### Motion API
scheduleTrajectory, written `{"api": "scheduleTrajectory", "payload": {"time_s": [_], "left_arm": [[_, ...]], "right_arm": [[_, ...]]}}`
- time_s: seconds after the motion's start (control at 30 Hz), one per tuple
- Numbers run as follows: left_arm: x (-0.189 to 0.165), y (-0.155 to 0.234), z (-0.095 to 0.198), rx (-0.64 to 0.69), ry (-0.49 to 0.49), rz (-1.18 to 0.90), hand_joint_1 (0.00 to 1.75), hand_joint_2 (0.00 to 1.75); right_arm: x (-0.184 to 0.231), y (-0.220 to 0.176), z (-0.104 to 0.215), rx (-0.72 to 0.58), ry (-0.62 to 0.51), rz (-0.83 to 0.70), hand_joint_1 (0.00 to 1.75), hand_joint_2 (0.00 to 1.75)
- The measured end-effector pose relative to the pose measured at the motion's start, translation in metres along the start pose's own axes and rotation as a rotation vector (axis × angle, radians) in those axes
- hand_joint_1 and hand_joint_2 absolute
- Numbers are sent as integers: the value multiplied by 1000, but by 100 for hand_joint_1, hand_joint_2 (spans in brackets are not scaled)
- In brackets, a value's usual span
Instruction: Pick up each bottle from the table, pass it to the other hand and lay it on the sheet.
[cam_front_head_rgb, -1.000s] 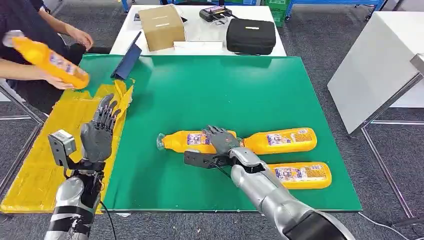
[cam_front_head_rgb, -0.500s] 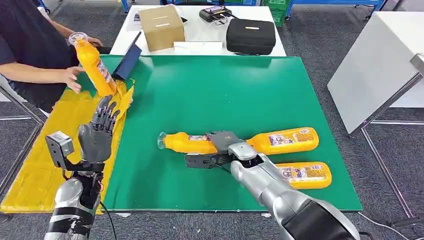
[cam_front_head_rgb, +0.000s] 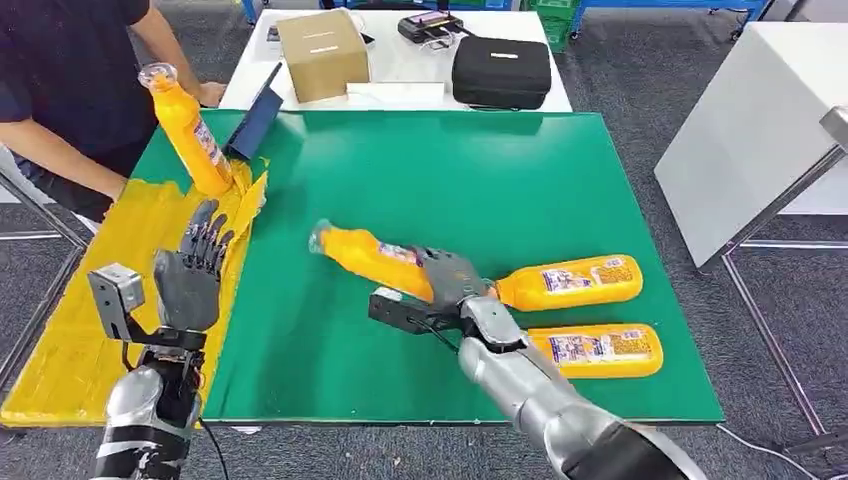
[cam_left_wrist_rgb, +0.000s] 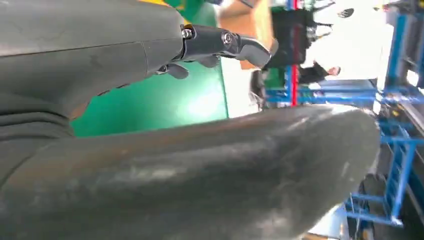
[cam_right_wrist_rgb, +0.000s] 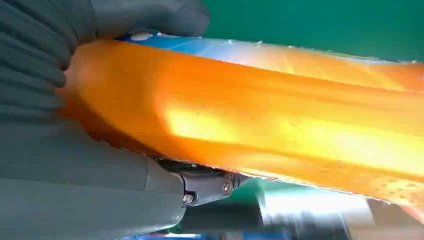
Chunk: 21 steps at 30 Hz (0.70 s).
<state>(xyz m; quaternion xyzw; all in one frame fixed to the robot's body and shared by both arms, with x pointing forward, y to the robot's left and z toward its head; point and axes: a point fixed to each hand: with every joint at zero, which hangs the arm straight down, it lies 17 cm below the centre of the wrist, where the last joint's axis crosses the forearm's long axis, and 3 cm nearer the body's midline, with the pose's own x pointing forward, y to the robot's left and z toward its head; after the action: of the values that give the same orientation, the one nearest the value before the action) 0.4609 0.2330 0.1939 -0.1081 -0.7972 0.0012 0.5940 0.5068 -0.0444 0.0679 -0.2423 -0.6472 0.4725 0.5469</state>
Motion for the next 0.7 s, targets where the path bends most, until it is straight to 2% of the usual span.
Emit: {"api": "scheduleTrajectory", "payload": {"time_s": [0.1,0.13,0.23,0.33,0.43,0.7], "left_arm": [[-1,0,8,10,7,20,0,0],[0,0,9,13,7,25,0,175],[-2,2,13,30,18,40,0,175],[-4,2,20,42,29,66,0,175],[-3,-3,29,28,26,107,0,175],[13,-55,45,-97,-7,185,0,175]], "right_arm": [[23,-20,9,-84,-34,-122,175,175],[28,-29,11,-110,-45,-146,175,175],[43,-45,19,-169,-97,-244,175,175],[77,-76,35,-257,-195,-364,175,175],[102,-98,47,-302,-258,-412,175,175],[153,-94,64,-277,-367,-411,175,175]]}}
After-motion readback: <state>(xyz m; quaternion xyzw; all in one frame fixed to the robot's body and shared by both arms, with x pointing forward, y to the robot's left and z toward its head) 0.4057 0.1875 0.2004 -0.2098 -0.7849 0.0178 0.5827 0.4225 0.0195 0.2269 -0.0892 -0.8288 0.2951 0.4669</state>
